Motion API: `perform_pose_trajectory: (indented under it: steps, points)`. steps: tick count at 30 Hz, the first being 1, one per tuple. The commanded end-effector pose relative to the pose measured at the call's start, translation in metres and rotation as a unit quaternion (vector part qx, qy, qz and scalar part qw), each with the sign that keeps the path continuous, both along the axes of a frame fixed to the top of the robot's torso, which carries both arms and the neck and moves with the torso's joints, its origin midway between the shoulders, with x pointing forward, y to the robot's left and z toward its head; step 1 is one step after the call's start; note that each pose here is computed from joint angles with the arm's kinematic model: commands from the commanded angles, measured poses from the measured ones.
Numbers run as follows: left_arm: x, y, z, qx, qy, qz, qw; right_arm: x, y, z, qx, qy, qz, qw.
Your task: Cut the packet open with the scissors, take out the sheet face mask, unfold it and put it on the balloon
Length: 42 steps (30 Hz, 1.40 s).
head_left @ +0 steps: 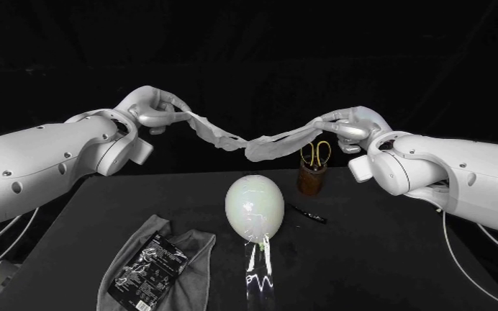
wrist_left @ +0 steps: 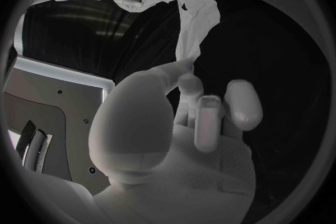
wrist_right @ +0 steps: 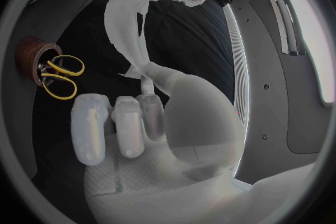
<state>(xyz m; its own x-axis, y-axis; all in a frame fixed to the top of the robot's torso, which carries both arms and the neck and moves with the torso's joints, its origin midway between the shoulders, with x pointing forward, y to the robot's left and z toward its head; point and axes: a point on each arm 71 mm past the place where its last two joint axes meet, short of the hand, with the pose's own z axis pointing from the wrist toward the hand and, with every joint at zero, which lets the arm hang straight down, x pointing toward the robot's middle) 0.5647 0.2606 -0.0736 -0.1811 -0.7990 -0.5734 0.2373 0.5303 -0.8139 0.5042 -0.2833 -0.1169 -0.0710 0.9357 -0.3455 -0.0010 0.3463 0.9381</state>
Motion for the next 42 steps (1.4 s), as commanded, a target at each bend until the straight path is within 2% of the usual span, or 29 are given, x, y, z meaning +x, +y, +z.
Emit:
perform_pose_trajectory:
  steps: [1, 11, 17, 24, 32, 38, 42]
  points:
    - [0.0004, -0.003, 0.0021, -0.018, 0.002, -0.001, 1.0, 0.002, 0.007, 0.006, -0.002, -0.011, 0.017, 1.0]
    - [0.0014, -0.009, 0.0048, -0.021, -0.003, -0.014, 1.0, -0.003, 0.036, 0.02, 0.006, -0.022, 0.054, 0.998]
    - [0.0037, -0.012, 0.0097, 0.026, -0.042, -0.052, 0.997, -0.007, 0.069, 0.033, 0.013, -0.031, 0.096, 0.995]
    - [0.0056, -0.014, 0.0144, 0.053, -0.062, -0.076, 0.994, -0.015, 0.108, 0.038, 0.02, -0.029, 0.144, 0.989]
    - [0.0017, -0.002, 0.0221, 0.054, -0.076, -0.092, 0.991, -0.032, 0.15, 0.04, 0.031, -0.021, 0.201, 0.979]
    - [-0.0057, 0.002, 0.0246, 0.06, -0.079, -0.101, 0.99, -0.039, 0.172, 0.038, 0.04, -0.009, 0.225, 0.974]
    - [-0.0086, 0.006, 0.0257, 0.059, -0.08, -0.097, 0.99, -0.042, 0.185, 0.036, 0.044, -0.001, 0.238, 0.97]
